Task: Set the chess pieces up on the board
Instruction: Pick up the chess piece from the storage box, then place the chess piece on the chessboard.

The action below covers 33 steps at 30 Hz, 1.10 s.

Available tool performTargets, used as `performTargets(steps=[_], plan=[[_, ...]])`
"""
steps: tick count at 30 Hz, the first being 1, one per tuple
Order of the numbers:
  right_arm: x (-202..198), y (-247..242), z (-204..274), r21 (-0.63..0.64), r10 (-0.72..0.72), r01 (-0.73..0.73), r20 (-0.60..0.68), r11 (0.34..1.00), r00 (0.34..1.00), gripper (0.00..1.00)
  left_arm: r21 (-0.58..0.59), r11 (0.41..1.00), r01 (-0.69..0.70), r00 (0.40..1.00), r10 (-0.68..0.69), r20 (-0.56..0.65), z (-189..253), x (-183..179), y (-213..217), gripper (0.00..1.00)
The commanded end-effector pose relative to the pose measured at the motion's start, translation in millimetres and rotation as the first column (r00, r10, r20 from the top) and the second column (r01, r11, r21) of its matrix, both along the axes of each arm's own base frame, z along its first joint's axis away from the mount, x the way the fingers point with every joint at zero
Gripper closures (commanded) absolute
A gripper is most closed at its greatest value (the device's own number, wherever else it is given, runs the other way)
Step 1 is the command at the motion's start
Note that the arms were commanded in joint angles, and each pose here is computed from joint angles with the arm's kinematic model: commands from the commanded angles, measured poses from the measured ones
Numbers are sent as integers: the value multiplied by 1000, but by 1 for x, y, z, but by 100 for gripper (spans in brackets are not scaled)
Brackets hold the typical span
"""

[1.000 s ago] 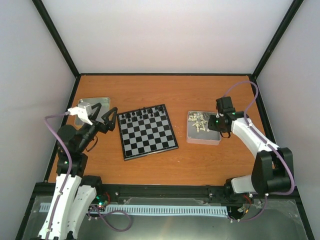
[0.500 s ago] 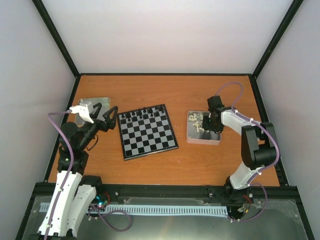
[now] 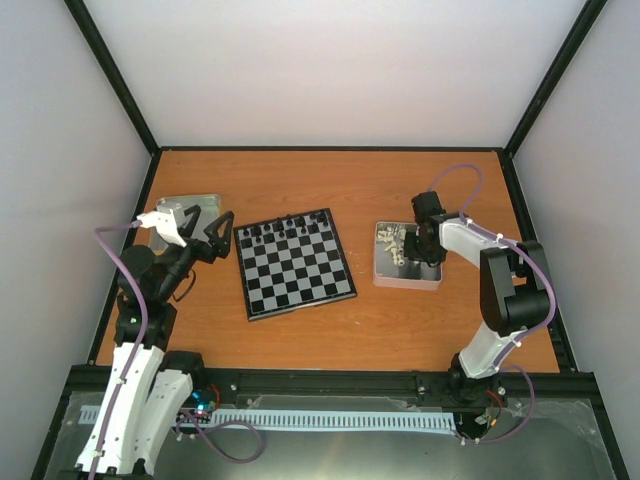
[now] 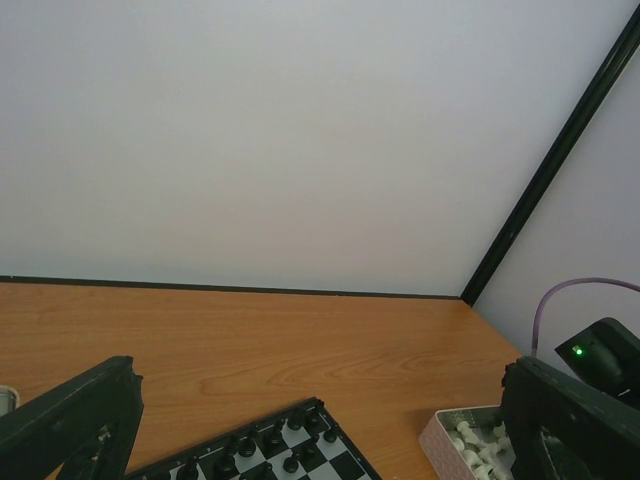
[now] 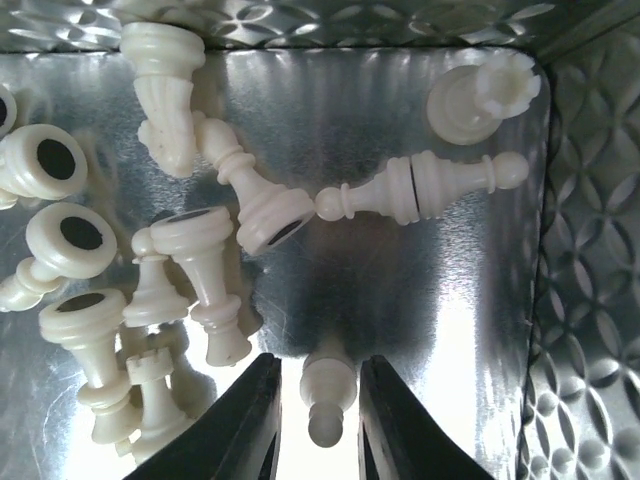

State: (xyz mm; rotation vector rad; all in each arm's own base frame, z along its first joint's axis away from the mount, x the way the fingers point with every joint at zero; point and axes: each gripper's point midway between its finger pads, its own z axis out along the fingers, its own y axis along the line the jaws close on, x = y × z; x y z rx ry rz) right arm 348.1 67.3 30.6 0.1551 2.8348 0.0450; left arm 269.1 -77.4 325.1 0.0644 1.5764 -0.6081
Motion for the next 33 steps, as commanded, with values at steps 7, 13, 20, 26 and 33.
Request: performTargets(steps=[7, 13, 20, 26, 33], plan=[[-1, -2, 6, -41, -3, 3, 0, 999, 1000, 92, 14, 999, -29, 998, 28, 61, 19, -4, 5, 0], [8, -2, 30, -47, -4, 7, 59, 999, 998, 97, 15, 999, -42, 997, 41, 58, 19, -4, 7, 0], [8, 40, 101, 73, 85, -100, 189, 992, 978, 97, 11, 997, -74, 996, 73, 59, 20, -2, 13, 0], [-10, 92, 157, 193, 180, -245, 304, 950, 936, 97, 3, 997, -79, 996, 79, 51, 19, 0, 13, 0], [-45, 158, 186, 261, 290, -393, 358, 881, 887, 97, 0, 997, -72, 994, 72, 80, 34, -3, 13, 0]])
